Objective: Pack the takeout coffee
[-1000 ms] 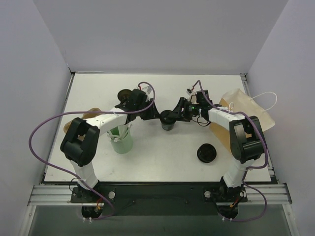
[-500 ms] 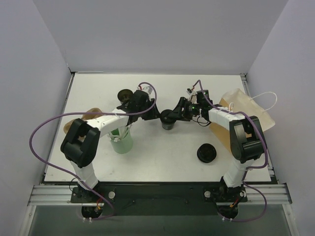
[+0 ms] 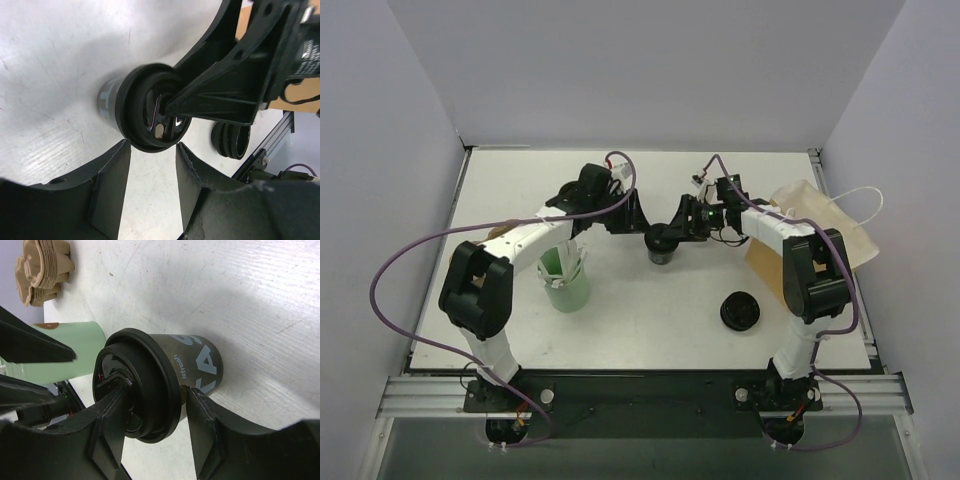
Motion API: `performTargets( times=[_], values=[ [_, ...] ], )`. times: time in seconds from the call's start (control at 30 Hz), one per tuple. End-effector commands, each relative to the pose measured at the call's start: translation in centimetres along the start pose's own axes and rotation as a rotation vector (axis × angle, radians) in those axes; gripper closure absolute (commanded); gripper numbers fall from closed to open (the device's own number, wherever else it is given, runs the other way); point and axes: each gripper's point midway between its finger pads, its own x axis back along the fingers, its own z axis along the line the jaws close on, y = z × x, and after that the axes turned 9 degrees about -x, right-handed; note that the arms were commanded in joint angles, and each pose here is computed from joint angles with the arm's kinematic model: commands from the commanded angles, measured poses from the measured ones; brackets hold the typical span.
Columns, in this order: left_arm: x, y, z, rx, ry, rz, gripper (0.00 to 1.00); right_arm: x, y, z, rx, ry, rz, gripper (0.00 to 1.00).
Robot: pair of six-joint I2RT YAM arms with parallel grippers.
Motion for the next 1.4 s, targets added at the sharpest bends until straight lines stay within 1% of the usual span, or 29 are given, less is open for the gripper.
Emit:
performTargets(
  times=[0.0,0.1,0.27,0.43,0.53,0.77,0.93,0.97,1.03,1.07,1.1,1.2,1.23,1.37],
  values=[
    [2.6,2.9,0.0,-0.041,-0.014,-0.046,0.49,-0.5,-5.7,-5.7,-0.008,-0.188,0.214,0.56],
    [2.4,2.7,0.7,-0.055,0.002,-0.036,0.50,-0.6,-5.7,-5.0,0.027,-0.142,0.249,0.57],
    [1.6,1.4,1.0,-0.069,-0.032,-0.007,0.52,-0.8,-5.5,-3.9,0.058,-0.078,0.286,0.59],
    [0.7,1.0,0.7,-0.066,-0.085,-0.013,0.53,-0.9,-5.2,-3.8,0.060,-0.076,0.293,0.59],
    [-0.1,0.3,1.3,-0.051,-0.077,0.007,0.54,-1.0,-5.2,-3.9,0.058,-0.081,0.292,0.59],
    [-1.6,-1.0,1.8,-0.025,-0.110,0.020,0.54,-0.9,-5.5,-4.3,0.055,-0.093,0.296,0.59],
    [-2.4,-1.7,2.4,-0.012,-0.104,0.030,0.55,-1.0,-5.6,-4.2,0.052,-0.088,0.297,0.60],
    [-2.6,-2.1,2.8,-0.002,-0.087,0.040,0.57,-1.1,-5.6,-4.2,0.052,-0.088,0.295,0.60],
    [-2.8,-2.8,4.6,0.014,0.009,0.058,0.60,-1.0,-5.8,-4.8,0.036,-0.112,0.287,0.61],
    [-2.7,-4.0,5.5,0.031,0.058,0.096,0.61,-1.0,-5.5,-5.1,0.035,-0.113,0.265,0.62],
    [-2.7,-4.6,6.9,0.037,0.149,0.100,0.62,-1.0,-5.6,-5.1,0.023,-0.113,0.253,0.62],
    [-2.6,-8.3,9.0,0.041,0.304,0.184,0.63,-1.1,-6.3,-6.9,-0.014,-0.176,0.237,0.64],
    [-2.6,-10.0,9.7,0.046,0.338,0.221,0.64,-1.3,-6.7,-7.2,-0.021,-0.178,0.234,0.64],
    [-2.9,-13.9,10.9,0.056,0.438,0.283,0.63,-1.5,-7.5,-8.2,-0.050,-0.193,0.209,0.65]
  ],
)
